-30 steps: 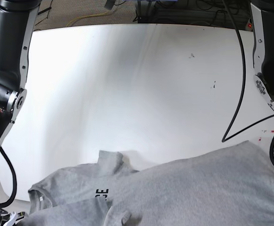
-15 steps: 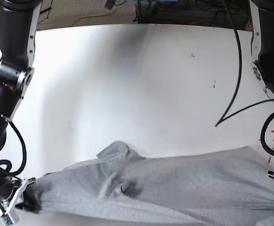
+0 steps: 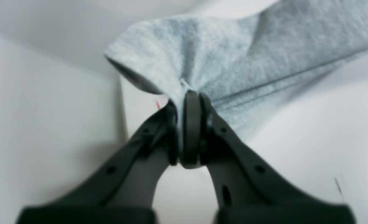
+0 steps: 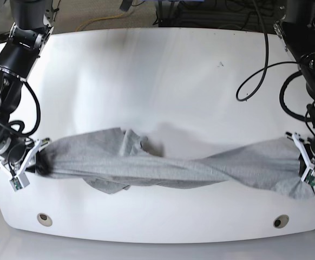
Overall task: Fold the T-shirt properly
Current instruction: 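Lift the shirt high with both grippers and lay it flat again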
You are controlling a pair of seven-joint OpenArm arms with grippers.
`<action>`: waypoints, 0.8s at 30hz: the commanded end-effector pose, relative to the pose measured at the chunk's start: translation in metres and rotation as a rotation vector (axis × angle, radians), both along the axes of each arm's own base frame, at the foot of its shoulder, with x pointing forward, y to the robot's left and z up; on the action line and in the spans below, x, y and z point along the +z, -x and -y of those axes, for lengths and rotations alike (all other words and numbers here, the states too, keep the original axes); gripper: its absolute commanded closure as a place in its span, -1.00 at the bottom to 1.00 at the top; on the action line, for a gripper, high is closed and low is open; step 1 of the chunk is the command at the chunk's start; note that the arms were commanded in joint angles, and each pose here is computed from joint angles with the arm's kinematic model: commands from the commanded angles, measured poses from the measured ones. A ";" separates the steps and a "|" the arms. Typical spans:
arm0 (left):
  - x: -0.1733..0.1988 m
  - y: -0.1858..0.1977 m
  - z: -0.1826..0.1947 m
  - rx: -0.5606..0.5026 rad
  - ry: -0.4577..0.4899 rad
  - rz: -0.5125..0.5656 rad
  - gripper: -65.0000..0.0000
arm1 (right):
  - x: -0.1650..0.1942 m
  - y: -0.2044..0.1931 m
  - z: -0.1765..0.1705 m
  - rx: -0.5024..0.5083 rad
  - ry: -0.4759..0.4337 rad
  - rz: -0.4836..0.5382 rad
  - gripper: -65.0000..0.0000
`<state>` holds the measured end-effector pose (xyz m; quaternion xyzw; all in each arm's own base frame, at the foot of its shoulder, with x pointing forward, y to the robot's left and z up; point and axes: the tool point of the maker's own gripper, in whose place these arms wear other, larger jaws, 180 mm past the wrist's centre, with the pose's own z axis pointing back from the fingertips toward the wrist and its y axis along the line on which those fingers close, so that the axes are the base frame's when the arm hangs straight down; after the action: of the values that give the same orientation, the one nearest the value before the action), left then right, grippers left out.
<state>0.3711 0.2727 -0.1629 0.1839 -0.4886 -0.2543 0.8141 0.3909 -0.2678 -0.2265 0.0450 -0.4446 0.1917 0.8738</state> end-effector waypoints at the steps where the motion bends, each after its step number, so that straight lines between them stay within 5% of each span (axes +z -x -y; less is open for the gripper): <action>1: -0.009 0.012 -0.012 0.057 0.011 -0.010 1.00 | 0.006 0.007 0.008 -0.032 -0.015 0.030 1.00; 10: -0.108 0.083 -0.018 0.123 0.074 -0.274 1.00 | -0.037 0.068 0.009 -0.038 -0.019 -0.075 1.00; 24: -0.173 0.186 -0.031 0.146 0.106 -0.466 1.00 | -0.112 0.171 0.008 -0.112 -0.047 -0.327 1.00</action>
<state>0.1952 0.2892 -0.3410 0.0895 -0.2894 -0.2042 0.9309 0.2241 -0.2655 -0.3444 0.0860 -0.2939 0.1338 0.9425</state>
